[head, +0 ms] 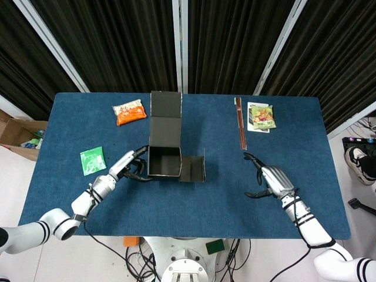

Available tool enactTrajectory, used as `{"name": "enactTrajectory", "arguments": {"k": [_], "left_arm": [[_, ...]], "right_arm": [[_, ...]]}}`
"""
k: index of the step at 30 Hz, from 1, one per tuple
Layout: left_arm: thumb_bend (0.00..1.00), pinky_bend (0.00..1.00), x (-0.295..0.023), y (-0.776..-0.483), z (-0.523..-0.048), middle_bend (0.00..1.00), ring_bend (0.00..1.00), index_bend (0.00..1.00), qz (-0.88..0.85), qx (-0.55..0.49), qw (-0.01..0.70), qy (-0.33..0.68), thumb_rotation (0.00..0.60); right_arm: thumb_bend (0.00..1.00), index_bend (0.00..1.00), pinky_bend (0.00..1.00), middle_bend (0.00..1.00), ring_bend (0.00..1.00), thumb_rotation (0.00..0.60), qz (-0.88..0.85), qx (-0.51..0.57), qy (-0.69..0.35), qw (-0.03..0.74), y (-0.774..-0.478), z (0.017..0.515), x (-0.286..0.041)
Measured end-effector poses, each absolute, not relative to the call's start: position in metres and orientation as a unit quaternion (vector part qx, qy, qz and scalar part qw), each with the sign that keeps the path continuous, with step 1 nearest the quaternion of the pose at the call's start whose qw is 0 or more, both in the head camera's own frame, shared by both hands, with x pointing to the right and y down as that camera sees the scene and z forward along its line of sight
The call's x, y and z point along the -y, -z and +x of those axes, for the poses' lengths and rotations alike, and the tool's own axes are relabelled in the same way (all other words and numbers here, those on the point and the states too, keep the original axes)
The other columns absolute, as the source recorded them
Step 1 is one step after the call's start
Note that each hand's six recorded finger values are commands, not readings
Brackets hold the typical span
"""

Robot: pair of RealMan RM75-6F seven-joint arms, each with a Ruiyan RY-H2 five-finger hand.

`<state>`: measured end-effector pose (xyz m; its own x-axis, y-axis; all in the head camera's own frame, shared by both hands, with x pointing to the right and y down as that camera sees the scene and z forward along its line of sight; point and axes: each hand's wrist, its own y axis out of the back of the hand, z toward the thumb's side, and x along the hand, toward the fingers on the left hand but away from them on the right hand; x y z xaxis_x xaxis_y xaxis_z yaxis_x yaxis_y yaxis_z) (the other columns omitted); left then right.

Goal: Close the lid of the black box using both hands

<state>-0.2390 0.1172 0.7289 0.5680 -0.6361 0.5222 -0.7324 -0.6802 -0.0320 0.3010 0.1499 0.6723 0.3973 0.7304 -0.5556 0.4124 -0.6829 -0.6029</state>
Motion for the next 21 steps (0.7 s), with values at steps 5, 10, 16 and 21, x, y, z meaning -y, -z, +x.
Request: {"name": "enactTrajectory", "arguments": {"k": [5,10,16,21], "left_arm": [[0.14,0.84,-0.118,-0.726,-0.238,0.48,0.71,0.49,0.880,0.391,0.116,-0.243,0.600],[0.14,0.84,-0.117,-0.715,-0.234,0.48,0.71,0.49,0.880,0.394,0.164,-0.209,0.600],[0.14,0.84,-0.114,-0.699,-0.225,0.48,0.71,0.49,0.874,0.390,0.242,-0.159,0.600],[0.14,0.84,-0.112,-0.687,-0.219,0.47,0.71,0.49,0.866,0.380,0.301,-0.121,0.600]], "right_arm": [[0.00,0.00,1.00,0.16,0.65,0.600,-0.815,0.364,-0.407,0.196,-0.669,0.297,-0.145],[0.00,0.00,1.00,0.15,0.65,0.600,-0.813,0.388,-0.365,0.235,-0.653,0.286,-0.131],[0.00,0.00,1.00,0.09,0.65,0.600,-0.805,0.405,-0.304,0.310,-0.634,0.259,-0.112],[0.00,0.00,1.00,0.05,0.65,0.600,-0.791,0.406,-0.283,0.359,-0.628,0.240,-0.102]]}}
